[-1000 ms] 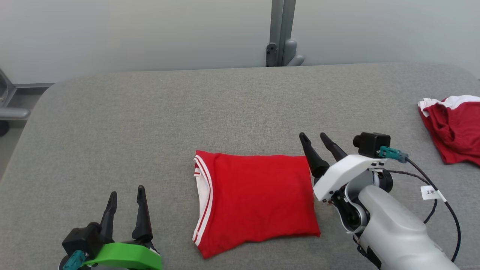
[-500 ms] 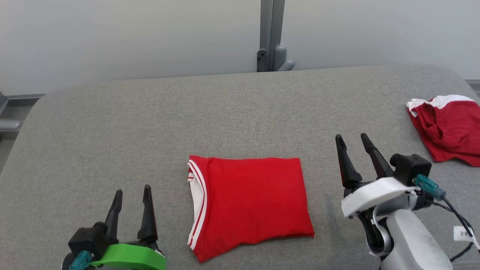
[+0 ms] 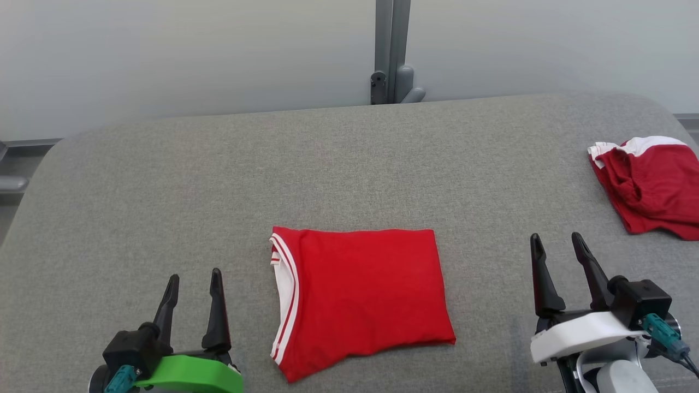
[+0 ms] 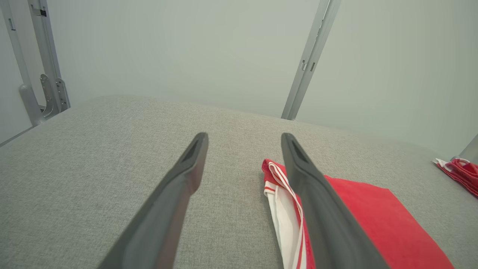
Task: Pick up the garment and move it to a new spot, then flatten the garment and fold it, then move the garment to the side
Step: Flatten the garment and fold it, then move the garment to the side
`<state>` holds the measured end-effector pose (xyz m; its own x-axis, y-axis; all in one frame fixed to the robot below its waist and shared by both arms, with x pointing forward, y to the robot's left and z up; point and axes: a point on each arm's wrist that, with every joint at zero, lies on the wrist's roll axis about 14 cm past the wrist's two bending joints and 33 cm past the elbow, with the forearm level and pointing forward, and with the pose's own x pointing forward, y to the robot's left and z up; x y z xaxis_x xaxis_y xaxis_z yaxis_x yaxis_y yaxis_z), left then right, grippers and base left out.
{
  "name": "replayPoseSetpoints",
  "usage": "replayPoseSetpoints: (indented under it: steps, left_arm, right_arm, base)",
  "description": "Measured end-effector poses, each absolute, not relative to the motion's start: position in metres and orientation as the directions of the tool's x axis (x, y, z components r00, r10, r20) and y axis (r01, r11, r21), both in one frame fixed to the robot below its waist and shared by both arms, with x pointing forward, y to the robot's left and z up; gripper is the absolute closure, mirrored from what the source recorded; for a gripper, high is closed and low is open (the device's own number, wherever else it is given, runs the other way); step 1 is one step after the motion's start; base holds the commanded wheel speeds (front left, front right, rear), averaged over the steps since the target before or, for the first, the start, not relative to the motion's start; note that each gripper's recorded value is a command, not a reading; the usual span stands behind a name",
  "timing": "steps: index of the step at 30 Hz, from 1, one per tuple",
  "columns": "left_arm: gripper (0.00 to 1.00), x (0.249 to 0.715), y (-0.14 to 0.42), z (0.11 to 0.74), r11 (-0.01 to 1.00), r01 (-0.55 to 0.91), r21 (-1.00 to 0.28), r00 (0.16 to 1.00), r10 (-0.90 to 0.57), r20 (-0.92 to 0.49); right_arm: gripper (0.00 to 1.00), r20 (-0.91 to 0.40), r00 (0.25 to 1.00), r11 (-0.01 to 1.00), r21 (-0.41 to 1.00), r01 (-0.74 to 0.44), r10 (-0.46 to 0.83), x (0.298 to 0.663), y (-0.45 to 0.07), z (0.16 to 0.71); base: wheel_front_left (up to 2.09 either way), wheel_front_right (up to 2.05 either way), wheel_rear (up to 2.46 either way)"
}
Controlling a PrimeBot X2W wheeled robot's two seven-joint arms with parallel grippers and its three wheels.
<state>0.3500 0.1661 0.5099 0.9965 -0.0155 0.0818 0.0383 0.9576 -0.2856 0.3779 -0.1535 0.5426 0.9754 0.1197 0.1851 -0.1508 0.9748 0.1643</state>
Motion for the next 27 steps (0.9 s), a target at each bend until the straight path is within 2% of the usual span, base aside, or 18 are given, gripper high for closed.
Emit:
replayPoseSetpoints:
  steps: [18, 23, 27]
  left_arm:
    - [0.00, 0.348, 0.172, 0.507, 0.965, 0.021, -0.262, 0.997, -0.002, 0.074]
    - [0.00, 0.346, 0.177, 0.507, 0.965, 0.006, -0.263, 0.997, 0.014, 0.074]
    - [0.00, 0.343, 0.182, 0.506, 0.964, -0.014, -0.267, 0.997, 0.034, 0.069]
  right_arm:
    - [0.00, 0.136, 0.980, 0.971, 0.173, -0.165, 0.142, 0.373, -0.146, 0.526]
    - [0.00, 0.057, 0.977, 0.968, 0.140, -0.209, 0.203, 0.379, -0.128, 0.508]
    - [0.00, -0.090, 0.955, 0.953, 0.135, -0.270, 0.283, 0.386, -0.104, 0.482]
  base:
    - [0.00, 0.00, 0.00]
    - [0.00, 0.00, 0.00]
    - [0.00, 0.00, 0.00]
